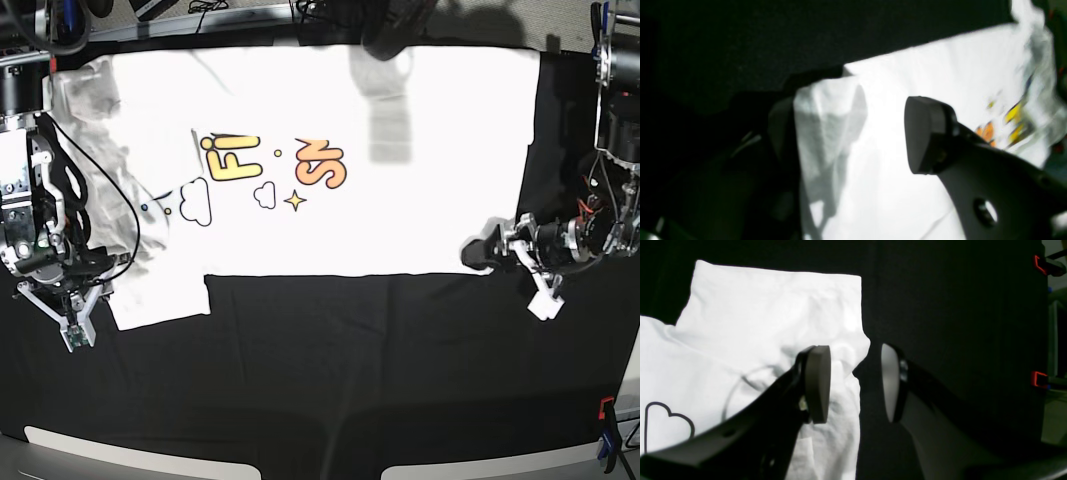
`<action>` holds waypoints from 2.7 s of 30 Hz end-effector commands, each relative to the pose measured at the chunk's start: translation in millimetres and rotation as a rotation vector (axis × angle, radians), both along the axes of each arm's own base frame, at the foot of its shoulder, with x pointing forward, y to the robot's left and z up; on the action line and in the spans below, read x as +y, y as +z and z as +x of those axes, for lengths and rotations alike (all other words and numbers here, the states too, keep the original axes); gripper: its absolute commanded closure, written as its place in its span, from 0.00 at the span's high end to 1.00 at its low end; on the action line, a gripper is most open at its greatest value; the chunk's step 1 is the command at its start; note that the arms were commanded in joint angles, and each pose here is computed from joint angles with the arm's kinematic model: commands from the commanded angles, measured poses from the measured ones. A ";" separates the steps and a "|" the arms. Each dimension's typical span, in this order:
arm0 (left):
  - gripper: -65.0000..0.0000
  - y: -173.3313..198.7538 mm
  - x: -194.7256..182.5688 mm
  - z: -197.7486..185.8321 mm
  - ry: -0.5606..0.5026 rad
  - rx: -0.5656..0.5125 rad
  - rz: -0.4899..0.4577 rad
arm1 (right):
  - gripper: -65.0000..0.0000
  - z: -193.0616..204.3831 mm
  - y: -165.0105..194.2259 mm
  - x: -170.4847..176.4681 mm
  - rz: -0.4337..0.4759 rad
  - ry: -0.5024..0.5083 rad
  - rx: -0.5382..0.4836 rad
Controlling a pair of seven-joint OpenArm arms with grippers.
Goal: Layout the t-shirt on the table in an organized manner, then fold the t-shirt properly
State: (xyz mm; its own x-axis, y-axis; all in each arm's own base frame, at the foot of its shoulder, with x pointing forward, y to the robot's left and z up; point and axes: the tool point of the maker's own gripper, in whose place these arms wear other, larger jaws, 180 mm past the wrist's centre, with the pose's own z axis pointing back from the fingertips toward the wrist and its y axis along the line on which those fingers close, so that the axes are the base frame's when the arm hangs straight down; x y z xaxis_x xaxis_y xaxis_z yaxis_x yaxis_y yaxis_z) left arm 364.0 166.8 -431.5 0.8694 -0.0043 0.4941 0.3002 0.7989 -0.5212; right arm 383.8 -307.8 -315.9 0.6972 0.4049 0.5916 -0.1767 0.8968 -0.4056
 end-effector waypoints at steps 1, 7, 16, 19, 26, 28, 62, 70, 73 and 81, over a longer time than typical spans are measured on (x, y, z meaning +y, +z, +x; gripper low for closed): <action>0.68 0.8 11.1 4.0 -0.004 -0.006 0.057 | 0.38 10.4 22.0 -6.9 -0.017 0.000 -0.060; 0.32 6.2 13.7 16.1 0.033 -0.069 0.056 | 0.38 16.0 27.7 -3.4 -0.009 0.020 -0.103; 0.00 8.3 13.0 18.5 0.069 -0.059 0.030 | 0.38 50.0 17.0 42.8 0.148 0.075 -0.202; 0.00 7.8 13.1 17.9 0.067 -0.056 0.032 | 0.38 71.5 -8.4 49.9 0.236 0.011 -0.153; 0.00 4.6 12.9 12.9 0.050 -0.029 0.041 | 0.44 108.2 -27.6 38.5 0.253 -0.058 -0.060; 0.00 4.9 12.7 13.0 0.051 -0.029 0.040 | 0.53 109.6 -33.0 28.3 0.232 -0.079 -0.037; 0.00 42.2 11.2 50.0 0.054 -0.117 0.023 | 0.00 108.4 -37.0 17.6 0.177 -0.103 -0.012; 0.00 73.7 15.6 79.8 0.040 -0.192 0.068 | 0.00 132.1 0.4 17.5 0.179 -0.098 -0.067; 0.00 76.7 15.1 80.8 0.028 -0.183 0.073 | 0.00 132.4 3.0 18.7 0.179 -0.091 -0.046; 0.00 62.8 13.1 64.6 0.001 -0.111 0.073 | 0.11 116.0 -14.2 8.9 0.163 -0.099 0.021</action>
State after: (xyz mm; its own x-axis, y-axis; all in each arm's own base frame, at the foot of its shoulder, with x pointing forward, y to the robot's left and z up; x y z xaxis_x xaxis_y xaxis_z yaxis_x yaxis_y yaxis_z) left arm 413.7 175.1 -389.1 0.8411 -0.0623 0.5373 0.3381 0.8358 -0.4325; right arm 478.8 -291.3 -364.0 0.7943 0.2312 0.5619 -0.1163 0.9655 -0.2329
